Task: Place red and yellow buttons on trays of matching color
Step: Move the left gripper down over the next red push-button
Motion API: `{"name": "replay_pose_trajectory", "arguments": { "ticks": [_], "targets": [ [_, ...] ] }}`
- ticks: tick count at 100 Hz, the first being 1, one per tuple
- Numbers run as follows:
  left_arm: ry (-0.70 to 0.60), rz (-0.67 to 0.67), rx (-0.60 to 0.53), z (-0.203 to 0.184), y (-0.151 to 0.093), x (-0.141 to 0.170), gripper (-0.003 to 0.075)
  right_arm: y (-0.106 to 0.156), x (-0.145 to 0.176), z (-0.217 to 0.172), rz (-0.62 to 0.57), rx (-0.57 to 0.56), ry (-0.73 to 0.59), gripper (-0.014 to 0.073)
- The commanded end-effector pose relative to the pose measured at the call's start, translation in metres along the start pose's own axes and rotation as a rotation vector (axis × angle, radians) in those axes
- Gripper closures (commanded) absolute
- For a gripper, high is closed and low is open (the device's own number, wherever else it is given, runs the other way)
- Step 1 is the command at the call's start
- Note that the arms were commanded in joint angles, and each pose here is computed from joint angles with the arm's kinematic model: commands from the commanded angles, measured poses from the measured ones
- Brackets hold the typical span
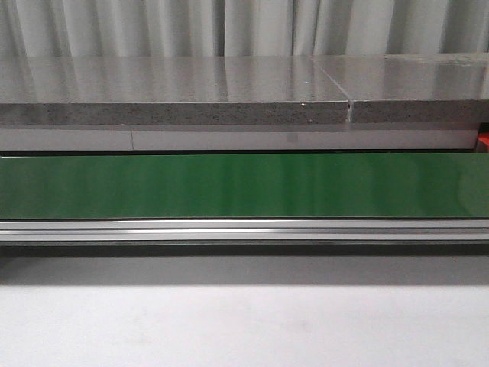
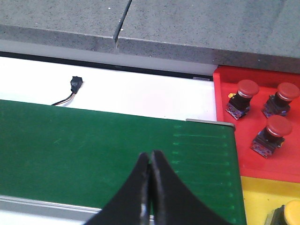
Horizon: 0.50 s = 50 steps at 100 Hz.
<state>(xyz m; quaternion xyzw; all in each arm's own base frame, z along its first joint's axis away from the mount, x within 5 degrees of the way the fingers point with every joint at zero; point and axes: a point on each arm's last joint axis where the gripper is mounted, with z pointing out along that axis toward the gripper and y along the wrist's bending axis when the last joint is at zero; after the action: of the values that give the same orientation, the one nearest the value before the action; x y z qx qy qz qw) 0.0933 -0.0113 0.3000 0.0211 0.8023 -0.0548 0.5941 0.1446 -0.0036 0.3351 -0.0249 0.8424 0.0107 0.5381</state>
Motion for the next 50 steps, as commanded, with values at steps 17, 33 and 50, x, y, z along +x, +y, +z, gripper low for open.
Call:
{"name": "replay_pose_trajectory", "arguments": {
  "ticks": [17, 33, 50],
  "targets": [
    [-0.091, -0.142, -0.126, 0.015, 0.013, -0.055, 0.0134, -0.001, -0.013, -0.006, -0.007, 0.018, -0.089, 0.0662],
    [-0.029, -0.277, -0.273, 0.044, 0.039, -0.079, 0.0134, -0.001, -0.013, -0.006, -0.007, 0.018, -0.089, 0.0662],
    [0.025, -0.353, -0.377, 0.078, 0.071, -0.096, 0.0134, -0.001, -0.013, -0.006, -0.007, 0.018, -0.089, 0.0662]
  ]
}}
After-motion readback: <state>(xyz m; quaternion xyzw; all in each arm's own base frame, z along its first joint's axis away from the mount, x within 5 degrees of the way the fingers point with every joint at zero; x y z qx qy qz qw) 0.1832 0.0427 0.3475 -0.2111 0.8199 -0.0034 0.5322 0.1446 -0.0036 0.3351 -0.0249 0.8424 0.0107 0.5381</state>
